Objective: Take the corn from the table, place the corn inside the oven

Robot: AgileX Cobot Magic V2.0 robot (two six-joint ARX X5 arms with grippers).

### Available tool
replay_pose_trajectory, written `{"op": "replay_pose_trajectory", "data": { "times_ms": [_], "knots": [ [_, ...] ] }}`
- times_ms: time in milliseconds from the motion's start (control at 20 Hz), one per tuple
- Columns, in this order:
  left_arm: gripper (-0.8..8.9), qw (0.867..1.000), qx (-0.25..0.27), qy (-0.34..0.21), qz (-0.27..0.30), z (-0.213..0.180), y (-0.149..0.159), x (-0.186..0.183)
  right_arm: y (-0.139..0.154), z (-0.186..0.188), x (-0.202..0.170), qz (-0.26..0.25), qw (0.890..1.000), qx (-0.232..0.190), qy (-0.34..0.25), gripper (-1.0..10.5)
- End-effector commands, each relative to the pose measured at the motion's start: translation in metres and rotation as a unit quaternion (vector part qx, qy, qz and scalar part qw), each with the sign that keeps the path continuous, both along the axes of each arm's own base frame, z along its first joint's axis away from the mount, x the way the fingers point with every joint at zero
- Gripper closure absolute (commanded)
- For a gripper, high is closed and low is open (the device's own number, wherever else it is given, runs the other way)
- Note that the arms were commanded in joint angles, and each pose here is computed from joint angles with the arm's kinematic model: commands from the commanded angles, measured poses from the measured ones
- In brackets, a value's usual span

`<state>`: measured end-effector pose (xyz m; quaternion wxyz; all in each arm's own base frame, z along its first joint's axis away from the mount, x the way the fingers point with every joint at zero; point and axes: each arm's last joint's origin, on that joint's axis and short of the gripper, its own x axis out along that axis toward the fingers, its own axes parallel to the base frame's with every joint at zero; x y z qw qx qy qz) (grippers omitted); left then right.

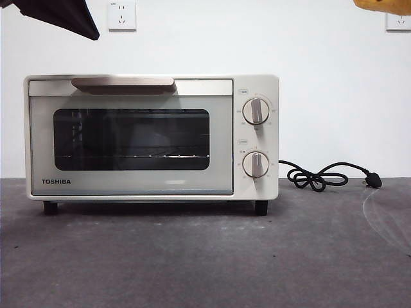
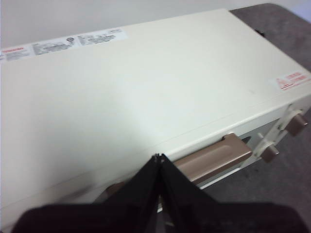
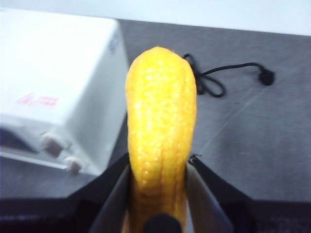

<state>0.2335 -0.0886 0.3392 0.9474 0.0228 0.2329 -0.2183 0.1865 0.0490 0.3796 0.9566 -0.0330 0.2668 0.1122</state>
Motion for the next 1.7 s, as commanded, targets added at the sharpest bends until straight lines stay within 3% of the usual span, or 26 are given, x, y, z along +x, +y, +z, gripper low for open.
{"op": "replay_pose_trajectory", "data": {
  "times_ms": [50, 650, 1300, 1700],
  "knots": [
    [8.19, 1.000, 0.024, -0.019, -0.005, 0.002, -0.005, 0.000, 0.000, 0.002, -0.006, 0.021, 1.000, 0.009, 0.005, 9.6],
    [8.19, 0.997, 0.075, -0.003, -0.018, -0.014, -0.025, 0.008, 0.008, 0.002, -0.015, 0.168, 0.980, 0.096, 0.039, 9.6],
    [8.19, 0.992, 0.114, 0.050, -0.026, -0.041, -0.037, 0.022, 0.008, 0.002, -0.015, 0.171, 0.980, 0.097, 0.039, 9.6],
    [8.19, 0.982, 0.140, 0.115, -0.048, -0.055, -0.040, 0.014, 0.008, 0.002, -0.015, 0.172, 0.980, 0.097, 0.037, 9.6]
  ]
}}
